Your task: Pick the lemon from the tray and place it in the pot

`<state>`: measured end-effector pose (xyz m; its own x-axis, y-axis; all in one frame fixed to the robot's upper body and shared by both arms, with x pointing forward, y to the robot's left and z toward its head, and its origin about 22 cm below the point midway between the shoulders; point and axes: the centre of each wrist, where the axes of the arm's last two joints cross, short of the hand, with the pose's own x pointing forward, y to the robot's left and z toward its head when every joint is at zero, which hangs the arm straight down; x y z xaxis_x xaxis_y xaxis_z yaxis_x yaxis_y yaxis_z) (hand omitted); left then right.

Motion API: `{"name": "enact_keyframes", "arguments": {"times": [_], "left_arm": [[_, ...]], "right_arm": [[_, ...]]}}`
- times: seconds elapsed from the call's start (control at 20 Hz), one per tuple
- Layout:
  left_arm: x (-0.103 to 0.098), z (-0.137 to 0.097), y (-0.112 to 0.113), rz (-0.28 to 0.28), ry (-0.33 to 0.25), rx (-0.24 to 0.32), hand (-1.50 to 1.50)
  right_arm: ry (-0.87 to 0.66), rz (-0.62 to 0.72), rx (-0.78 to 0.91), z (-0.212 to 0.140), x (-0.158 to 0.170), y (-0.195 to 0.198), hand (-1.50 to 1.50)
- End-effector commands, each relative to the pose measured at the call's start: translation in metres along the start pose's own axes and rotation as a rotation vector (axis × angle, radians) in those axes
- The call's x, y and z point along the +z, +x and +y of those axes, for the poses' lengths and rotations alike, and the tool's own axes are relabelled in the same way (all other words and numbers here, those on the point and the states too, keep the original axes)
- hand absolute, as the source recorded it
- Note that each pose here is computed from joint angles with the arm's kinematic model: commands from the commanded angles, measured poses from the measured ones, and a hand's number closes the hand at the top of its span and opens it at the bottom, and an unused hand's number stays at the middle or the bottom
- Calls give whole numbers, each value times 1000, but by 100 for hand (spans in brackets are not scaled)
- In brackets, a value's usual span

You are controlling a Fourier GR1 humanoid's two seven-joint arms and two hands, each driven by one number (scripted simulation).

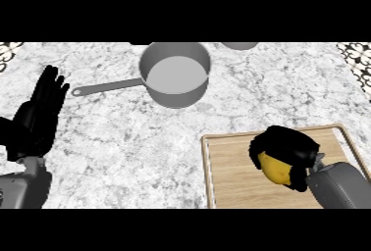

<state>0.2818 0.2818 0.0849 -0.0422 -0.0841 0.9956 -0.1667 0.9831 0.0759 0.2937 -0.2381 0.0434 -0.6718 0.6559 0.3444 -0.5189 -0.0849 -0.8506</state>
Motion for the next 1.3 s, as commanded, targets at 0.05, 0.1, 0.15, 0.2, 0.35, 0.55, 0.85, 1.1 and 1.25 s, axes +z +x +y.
{"name": "enact_keyframes", "arguments": {"times": [0.05, 0.1, 0.15, 0.2, 0.35, 0.55, 0.85, 1.1, 1.25], "left_arm": [[-1, -8, 2, 2, -32, 7, 0], [0, -7, 1, 3, -39, -7, 0], [-2, -9, 0, 1, -38, -8, 0], [-2, -11, 2, -2, -50, -6, 0], [-3, -18, 3, -7, -65, -10, 0], [-4, -22, 6, -7, -92, 0, 0], [-6, -22, 3, -6, -84, 9, 0], [-6, -32, 0, 16, -110, 4, 0], [-10, -33, 2, 8, -98, -3, 0]], "right_arm": [[-54, -10, -60, 4, -88, 99, 150], [-59, -8, -71, 8, -95, 108, 150], [-77, -18, -60, 1, -101, 117, 150], [-83, 17, -48, -2, -103, 124, 150], [-114, 85, -30, -7, -106, 138, 150], [-294, 150, -67, -20, -103, 157, 150], [-680, 240, -170, -47, -90, 185, 150], [-929, 317, -210, -71, -90, 214, 150], [-1034, 386, -226, -84, -96, 227, 150]]}}
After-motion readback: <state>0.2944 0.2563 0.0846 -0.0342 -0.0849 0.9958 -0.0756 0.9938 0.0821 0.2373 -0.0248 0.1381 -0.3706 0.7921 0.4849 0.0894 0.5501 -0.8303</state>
